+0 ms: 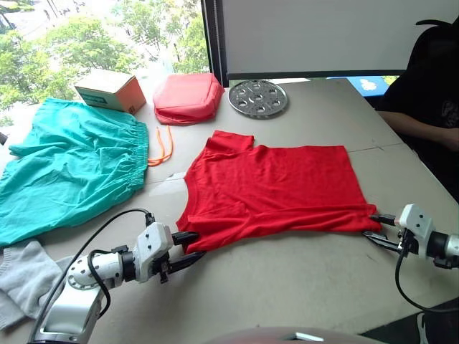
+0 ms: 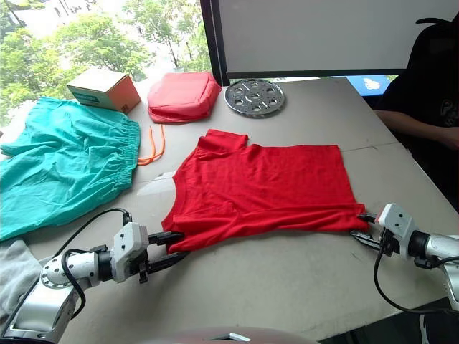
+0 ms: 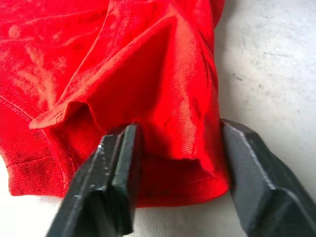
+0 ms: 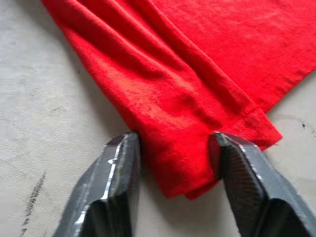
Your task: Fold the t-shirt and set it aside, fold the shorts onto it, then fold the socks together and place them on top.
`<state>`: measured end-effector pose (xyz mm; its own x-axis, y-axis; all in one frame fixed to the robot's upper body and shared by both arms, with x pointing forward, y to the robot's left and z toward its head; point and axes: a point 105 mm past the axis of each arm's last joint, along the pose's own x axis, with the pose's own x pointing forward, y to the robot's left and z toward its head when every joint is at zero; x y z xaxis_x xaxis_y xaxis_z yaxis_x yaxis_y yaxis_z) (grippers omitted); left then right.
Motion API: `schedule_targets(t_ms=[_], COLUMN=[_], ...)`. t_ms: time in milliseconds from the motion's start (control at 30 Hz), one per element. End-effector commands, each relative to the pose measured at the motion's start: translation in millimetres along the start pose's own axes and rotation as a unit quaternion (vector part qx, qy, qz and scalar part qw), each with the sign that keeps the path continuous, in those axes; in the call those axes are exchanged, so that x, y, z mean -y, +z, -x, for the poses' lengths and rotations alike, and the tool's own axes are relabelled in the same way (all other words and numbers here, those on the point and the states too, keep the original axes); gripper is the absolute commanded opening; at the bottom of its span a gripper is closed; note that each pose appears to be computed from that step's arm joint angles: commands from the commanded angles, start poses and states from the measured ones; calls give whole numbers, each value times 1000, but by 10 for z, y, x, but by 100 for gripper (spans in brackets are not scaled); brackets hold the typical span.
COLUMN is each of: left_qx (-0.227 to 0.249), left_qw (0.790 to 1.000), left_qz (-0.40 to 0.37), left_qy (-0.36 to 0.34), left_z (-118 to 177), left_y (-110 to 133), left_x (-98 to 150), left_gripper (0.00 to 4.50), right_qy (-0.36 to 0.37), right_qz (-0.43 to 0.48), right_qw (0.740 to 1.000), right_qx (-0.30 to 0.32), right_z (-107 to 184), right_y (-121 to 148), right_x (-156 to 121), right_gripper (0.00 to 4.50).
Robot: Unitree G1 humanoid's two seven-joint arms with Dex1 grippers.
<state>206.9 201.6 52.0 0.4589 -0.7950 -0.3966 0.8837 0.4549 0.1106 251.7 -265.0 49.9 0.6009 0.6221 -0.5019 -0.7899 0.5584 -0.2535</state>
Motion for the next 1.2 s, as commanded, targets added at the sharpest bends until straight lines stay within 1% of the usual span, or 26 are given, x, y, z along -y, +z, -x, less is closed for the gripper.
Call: schedule_targets(t_ms=[33,67,167,233,333,533,667,867,1067,1200], left_qx=[1,5,5,-5,-14,-25,-44,-59,-61,-73], left_qw=[999,999,999,997,993,986,983,980,976,978], left_qz=[30,36,35,46,70,103,111,126,147,142], left_qy=[-17,-15,-26,-56,-97,-129,-136,-141,-147,-131], left_z=[-15,-13,7,63,157,316,427,522,510,520], left_y=[-41,-32,6,20,71,133,75,83,163,82], left_x=[27,11,11,116,278,590,773,1006,1109,1104], left_gripper=[41,0,0,0,0,0,0,0,0,0], right_qy=[-4,-3,3,17,47,120,155,173,174,146], right_qz=[-6,-4,1,3,0,-22,-50,-78,-85,-73], right_qw=[1000,1000,1000,1000,999,991,982,974,972,979], right_qx=[-13,-12,-16,-17,-20,-62,-94,-123,-133,-120], right_z=[-35,-34,-1,38,78,275,481,701,725,659], right_y=[-74,-68,-57,-19,24,-62,-137,-168,-215,-200], right_x=[38,48,95,120,80,-148,-328,-542,-647,-576], right_gripper=[45,3,3,3,3,3,3,3,3,3])
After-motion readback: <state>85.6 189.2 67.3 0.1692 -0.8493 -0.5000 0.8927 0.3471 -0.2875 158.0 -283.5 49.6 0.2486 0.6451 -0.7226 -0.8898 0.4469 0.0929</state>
